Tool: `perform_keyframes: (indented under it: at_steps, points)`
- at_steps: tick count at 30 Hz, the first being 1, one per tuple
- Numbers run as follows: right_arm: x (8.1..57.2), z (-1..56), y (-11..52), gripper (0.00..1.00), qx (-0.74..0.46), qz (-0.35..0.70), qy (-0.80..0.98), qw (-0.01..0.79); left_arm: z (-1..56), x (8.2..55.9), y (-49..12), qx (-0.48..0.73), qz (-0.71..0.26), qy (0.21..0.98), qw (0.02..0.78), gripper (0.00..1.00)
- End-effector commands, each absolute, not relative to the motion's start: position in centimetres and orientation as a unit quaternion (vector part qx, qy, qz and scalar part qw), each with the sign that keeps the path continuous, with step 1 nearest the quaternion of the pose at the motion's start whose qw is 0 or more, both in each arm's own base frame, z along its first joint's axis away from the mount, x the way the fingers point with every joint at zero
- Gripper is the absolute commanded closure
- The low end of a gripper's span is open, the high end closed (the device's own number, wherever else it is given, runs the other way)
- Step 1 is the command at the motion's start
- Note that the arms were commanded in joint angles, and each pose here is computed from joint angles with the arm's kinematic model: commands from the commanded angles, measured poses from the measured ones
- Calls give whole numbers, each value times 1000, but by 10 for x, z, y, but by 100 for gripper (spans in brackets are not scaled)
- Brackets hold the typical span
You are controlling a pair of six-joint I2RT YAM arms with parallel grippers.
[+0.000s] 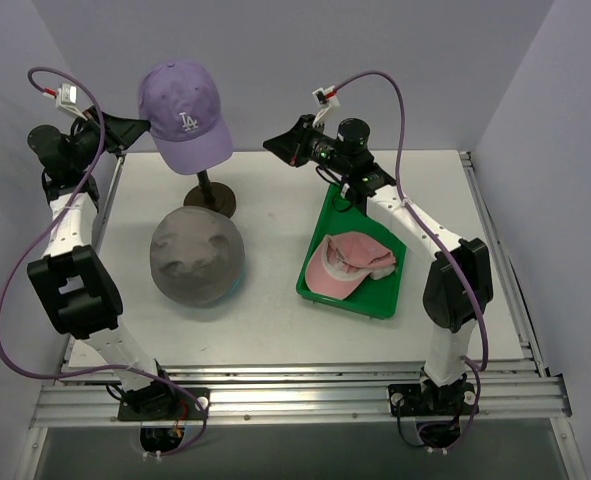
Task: Stack the hats
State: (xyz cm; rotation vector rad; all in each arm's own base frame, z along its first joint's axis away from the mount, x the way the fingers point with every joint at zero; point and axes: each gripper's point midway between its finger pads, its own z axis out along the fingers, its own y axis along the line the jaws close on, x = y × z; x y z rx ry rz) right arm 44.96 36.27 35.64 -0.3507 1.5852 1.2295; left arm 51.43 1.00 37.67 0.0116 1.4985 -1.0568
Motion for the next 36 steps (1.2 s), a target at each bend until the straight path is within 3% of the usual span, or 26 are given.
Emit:
perform_keyframes:
  at_steps: [1, 5, 15, 26, 36]
  points:
    - [443, 390, 361, 100, -163, 516, 631, 556, 359, 523, 11, -17, -465, 663, 587, 60]
    - [444, 388, 360, 100, -164, 512, 634, 556, 361, 525, 12, -21, -463, 661, 590, 55]
    - [456, 388, 360, 100, -158, 494, 641, 566, 392, 513, 21, -33, -443, 642, 625, 27]
    - [518, 353, 387, 100, -145, 381, 697, 589, 414, 504, 37, -86, -380, 642, 660, 23]
    - [534, 345, 412, 100, -167, 342, 689, 616, 402, 478, 47, -143, -333, 641, 676, 26]
